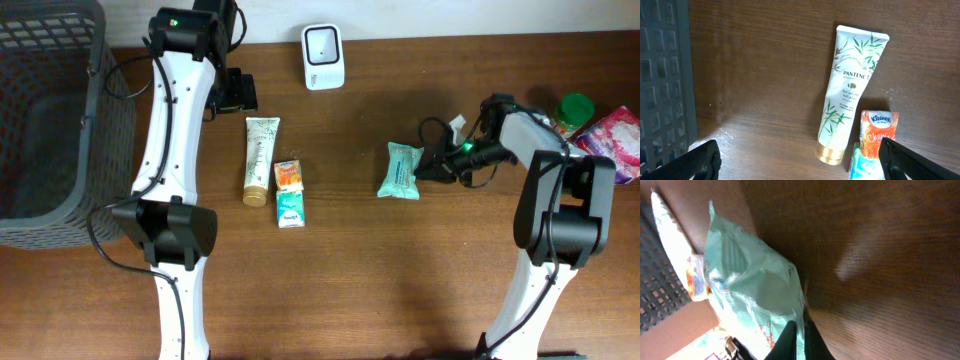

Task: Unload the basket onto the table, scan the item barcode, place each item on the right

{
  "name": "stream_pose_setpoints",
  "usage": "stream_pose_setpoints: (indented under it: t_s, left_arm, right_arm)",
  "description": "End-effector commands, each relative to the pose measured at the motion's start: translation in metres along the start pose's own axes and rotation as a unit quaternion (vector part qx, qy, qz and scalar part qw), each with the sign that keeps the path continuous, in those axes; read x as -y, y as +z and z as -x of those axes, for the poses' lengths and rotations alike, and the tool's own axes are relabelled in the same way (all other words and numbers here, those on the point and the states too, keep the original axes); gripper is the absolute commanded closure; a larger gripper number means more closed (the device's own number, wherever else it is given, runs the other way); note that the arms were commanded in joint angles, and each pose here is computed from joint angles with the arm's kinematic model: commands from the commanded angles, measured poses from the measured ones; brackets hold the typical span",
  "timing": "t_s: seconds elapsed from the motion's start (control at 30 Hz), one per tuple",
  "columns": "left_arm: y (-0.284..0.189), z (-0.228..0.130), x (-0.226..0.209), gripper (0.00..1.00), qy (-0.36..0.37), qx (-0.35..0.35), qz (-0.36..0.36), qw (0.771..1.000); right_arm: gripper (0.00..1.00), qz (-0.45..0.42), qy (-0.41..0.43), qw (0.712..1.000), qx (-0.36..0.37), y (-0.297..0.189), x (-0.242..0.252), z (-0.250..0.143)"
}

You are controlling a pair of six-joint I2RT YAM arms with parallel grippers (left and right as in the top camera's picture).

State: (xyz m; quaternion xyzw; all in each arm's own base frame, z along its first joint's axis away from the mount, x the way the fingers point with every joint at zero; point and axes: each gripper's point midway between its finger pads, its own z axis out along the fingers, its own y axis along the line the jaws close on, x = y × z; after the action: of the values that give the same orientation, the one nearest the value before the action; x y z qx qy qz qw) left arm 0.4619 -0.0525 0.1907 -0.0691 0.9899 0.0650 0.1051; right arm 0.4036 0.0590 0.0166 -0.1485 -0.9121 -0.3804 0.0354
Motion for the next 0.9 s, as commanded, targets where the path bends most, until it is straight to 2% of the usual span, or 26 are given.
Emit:
stream_pose_setpoints:
  t_s: [0.0,0.03,0.07,0.1,0.13,0.17,0.2,0.27,0.47,0.6,0.63,0.7,0.73,0.77,0.87]
  left_arm:
    - [-0.003,0.0,-0.002,0.01,0.007,0.005,0.006,1.0]
    - [-0.003,0.0,-0.002,0.01,0.007,0.005,0.006,1.0]
    - [-0.003,0.0,-0.002,0.01,0.007,0.005,0.005,1.0]
    - [-0.003,0.0,-0.002,0.01,0.007,0.005,0.006,1.0]
    - [-0.003,0.0,-0.002,0.01,0.007,0.005,0.006,1.0]
    - [-0.003,0.0,-0.002,0.01,0.006,0.005,0.005,1.0]
    - [-0.003,0.0,-0.002,0.01,0.007,0.005,0.006,1.0]
    - [-0.003,0.0,-0.002,0.01,0.006,0.005,0.006,1.0]
    - [-0.003,0.0,-0.002,0.01,0.007,0.005,0.006,1.0]
    - [-0.003,0.0,-0.002,0.01,0.007,0.005,0.006,1.0]
    - [-0.003,0.0,-0.002,0.01,0.007,0.005,0.006,1.0]
    - [-0.003,0.0,-0.002,0.01,0.007,0.005,0.006,1.0]
    - [-0.003,0.0,-0.002,0.01,0.007,0.005,0.006,1.0]
    - [-0.003,0.0,-0.002,0.01,0.007,0.005,0.005,1.0]
    - [-0.003,0.0,-0.002,0.01,0.007,0.005,0.006,1.0]
  right_arm:
    - [0.96,-0.042,-0.03,0.998,0.02,-0.02,-0.02,0.012]
    - [0.93,-0.039,-0.036,0.998,0.016,-0.023,-0.032,0.01]
    - [0.62,-0.036,-0.039,0.999,0.01,-0.025,-0.042,0.008]
    - [0.27,-0.037,-0.041,0.998,0.003,-0.025,-0.05,0.004]
    - [0.19,-0.038,-0.04,0.998,-0.003,-0.024,-0.052,0.001]
    - [0.16,-0.044,-0.039,0.998,-0.008,-0.022,-0.052,-0.002]
    - [0.01,-0.07,-0.035,0.997,-0.01,-0.019,-0.043,-0.002]
    - [0.01,-0.161,0.016,0.987,0.0,-0.014,-0.011,-0.004]
    - [0.01,-0.142,-0.011,0.99,0.014,0.025,-0.008,-0.001]
    - [0.24,-0.146,-0.009,0.989,0.018,0.045,-0.008,0.001]
    - [0.34,-0.155,-0.008,0.988,0.016,0.048,-0.006,0.0]
    - [0.68,-0.173,-0.011,0.985,0.019,0.049,-0.001,0.0]
    - [0.78,-0.175,-0.008,0.984,0.021,0.049,-0.001,0.0]
    - [0.84,-0.174,-0.005,0.984,0.022,0.049,-0.001,0.001]
    - [0.86,-0.207,-0.003,0.978,0.03,0.029,-0.007,0.006]
